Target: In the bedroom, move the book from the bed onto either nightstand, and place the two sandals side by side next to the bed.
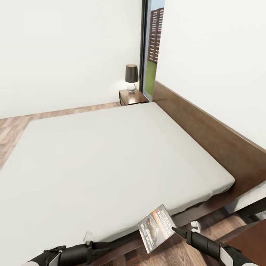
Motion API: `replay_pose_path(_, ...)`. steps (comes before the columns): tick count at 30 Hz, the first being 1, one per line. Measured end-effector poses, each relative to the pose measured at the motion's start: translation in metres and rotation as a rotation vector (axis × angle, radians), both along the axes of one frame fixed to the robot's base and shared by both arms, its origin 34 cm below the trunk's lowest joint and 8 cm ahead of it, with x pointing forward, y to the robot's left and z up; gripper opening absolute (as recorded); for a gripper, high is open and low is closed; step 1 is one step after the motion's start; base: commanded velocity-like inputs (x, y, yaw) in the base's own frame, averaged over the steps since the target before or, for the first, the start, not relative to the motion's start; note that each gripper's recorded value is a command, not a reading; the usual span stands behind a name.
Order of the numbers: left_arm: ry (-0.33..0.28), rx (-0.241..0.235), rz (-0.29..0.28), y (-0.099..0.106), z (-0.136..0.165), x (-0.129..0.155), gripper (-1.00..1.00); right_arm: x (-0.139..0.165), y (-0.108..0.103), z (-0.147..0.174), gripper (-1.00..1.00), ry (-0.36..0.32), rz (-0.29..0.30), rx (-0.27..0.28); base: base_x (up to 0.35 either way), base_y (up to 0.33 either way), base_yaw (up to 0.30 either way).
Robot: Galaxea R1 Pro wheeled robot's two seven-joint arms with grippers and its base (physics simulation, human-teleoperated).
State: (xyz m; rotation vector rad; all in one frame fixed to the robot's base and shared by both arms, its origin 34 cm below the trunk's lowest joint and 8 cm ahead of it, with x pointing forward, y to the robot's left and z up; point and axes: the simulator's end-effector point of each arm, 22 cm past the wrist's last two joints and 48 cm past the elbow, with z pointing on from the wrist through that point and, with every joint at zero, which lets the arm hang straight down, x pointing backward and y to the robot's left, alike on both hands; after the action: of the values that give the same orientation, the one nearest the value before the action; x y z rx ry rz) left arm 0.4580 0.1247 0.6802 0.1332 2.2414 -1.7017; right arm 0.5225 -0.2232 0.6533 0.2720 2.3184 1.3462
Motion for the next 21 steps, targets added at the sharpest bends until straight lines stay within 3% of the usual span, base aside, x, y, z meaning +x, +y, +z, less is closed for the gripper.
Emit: replay_pose_path(21, 0.000, 0.001, 0.001, 0.0008, -0.0001, 0.0002, 1.00, -0.0002, -0.0004, 0.0007, -1.00, -0.001, 0.002, 0.002, 0.000, 0.000, 0.292)
